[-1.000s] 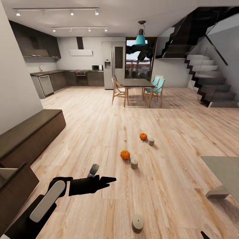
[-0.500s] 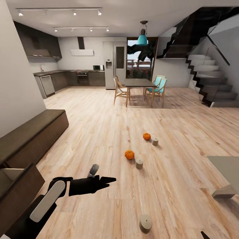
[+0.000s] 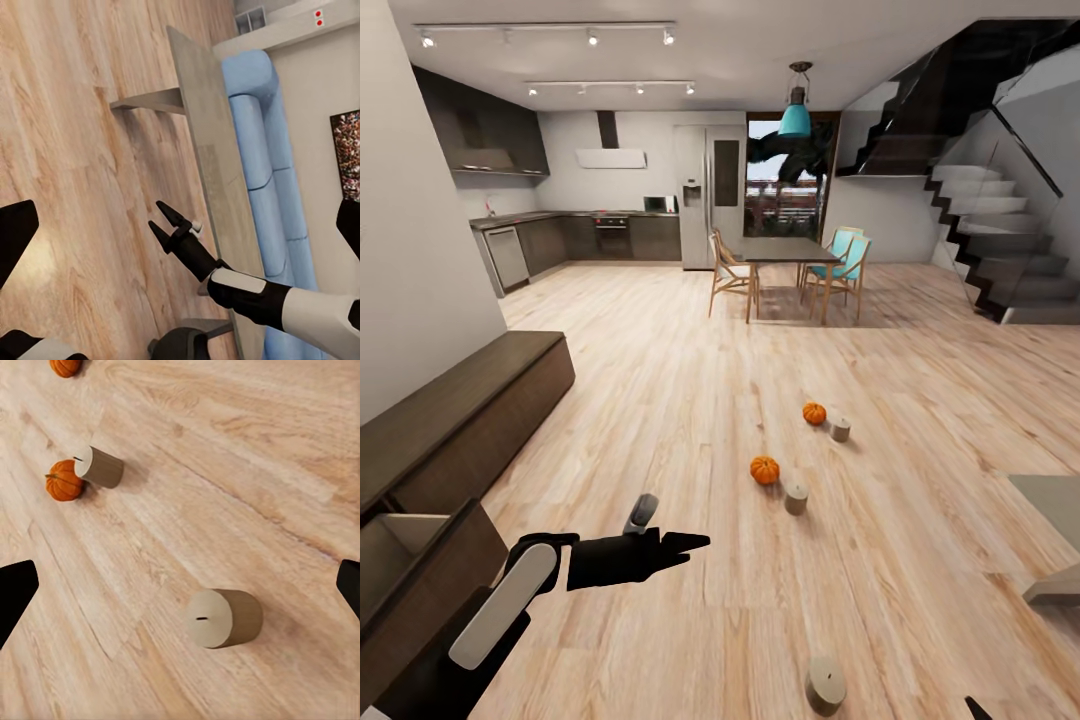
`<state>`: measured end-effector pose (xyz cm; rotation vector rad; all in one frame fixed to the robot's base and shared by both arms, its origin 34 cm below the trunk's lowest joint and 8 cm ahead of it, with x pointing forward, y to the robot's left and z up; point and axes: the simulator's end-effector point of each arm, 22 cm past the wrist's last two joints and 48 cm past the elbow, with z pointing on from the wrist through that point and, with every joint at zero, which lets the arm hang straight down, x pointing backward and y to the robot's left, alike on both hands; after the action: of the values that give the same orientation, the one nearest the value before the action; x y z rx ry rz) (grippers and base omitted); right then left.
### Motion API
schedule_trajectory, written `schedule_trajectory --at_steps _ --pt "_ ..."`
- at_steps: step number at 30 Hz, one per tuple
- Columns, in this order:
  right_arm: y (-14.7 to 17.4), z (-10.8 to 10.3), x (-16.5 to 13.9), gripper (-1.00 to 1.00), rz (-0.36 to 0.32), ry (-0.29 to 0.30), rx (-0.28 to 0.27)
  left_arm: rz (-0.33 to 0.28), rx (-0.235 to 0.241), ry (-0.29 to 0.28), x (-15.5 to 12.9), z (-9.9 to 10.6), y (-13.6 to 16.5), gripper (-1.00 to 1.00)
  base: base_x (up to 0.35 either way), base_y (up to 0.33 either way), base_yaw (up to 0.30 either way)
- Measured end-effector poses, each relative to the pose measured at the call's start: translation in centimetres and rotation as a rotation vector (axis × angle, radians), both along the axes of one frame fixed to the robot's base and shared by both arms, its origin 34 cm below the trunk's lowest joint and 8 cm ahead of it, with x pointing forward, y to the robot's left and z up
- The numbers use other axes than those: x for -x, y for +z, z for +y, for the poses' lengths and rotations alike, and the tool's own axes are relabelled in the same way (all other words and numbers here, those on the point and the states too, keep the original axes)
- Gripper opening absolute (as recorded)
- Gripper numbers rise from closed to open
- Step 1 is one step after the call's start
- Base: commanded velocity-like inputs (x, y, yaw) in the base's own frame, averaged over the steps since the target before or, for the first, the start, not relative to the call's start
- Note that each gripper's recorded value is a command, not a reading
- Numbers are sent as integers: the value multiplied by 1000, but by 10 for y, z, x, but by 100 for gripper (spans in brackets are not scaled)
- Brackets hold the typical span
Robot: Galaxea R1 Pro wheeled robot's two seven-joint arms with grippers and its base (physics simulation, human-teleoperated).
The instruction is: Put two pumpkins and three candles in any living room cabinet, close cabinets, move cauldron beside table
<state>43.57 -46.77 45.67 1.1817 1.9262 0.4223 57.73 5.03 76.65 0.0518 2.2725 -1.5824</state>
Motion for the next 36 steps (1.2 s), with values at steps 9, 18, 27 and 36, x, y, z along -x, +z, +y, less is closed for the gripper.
schedule_trajectory --at_steps 9,18,27,36 --pt "-40 -14 36 100 293 15 117 -2 -19 4 -1 1 -4 100 4 2 0" --pt "-30 53 -48 100 518 175 453 -1 -39 7 -2 3 -9 100 0 0 0" --pt "4 100 -131 100 495 243 454 -1 -45 5 -1 1 -11 100 0 0 0" --pt "10 181 -161 100 509 387 363 18 -136 37 -6 9 -30 100 0 0 0"
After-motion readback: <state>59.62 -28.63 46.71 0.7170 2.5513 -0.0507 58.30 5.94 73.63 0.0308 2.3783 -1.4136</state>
